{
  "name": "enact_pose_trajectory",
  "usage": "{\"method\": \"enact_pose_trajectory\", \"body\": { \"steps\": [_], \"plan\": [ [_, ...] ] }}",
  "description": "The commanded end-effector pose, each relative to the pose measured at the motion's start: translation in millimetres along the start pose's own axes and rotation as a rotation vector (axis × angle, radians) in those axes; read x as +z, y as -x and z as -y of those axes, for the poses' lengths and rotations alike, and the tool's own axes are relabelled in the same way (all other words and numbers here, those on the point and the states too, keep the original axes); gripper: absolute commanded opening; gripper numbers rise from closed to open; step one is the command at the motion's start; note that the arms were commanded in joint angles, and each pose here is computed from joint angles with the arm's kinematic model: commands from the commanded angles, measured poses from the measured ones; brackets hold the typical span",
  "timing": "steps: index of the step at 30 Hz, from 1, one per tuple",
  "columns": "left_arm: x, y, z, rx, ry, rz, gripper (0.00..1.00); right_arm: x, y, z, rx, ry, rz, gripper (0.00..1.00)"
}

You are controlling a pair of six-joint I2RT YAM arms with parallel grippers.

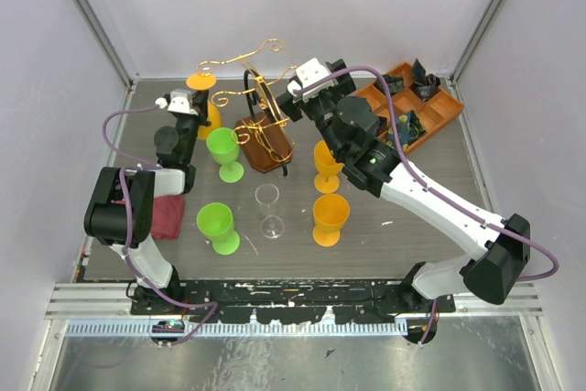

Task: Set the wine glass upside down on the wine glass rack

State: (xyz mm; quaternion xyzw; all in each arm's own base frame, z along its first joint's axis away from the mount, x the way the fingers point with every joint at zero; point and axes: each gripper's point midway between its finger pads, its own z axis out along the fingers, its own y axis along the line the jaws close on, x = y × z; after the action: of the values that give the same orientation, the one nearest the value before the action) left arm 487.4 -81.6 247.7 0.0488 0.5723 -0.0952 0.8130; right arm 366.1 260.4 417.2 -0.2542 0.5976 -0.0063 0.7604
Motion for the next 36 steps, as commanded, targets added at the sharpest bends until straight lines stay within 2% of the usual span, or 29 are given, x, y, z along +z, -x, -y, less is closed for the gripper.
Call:
{"method": "enact_pose_trajectory", "body": {
  "steps": [1, 13, 24, 36],
  "plan": [
    [-6, 27, 4, 0.03, -0.018, 0.09, 0.0, 2, 17, 9, 0.019, -0.036, 0.058, 1.0],
    [-19, 27, 25, 0.019, -0.085, 0.077, 0.0, 12, 14, -2, 0.027, -0.013, 0.061, 1.0],
    [-1, 32, 26, 0.014, -0.081, 0.106, 0.0, 14, 13, -2, 0.027, -0.029, 0.065, 1.0],
    [-20, 42, 11, 0.065, -0.001, 0.109, 0.0, 22, 9, -7, 0.011, -0.03, 0.057, 1.0]
  ]
}}
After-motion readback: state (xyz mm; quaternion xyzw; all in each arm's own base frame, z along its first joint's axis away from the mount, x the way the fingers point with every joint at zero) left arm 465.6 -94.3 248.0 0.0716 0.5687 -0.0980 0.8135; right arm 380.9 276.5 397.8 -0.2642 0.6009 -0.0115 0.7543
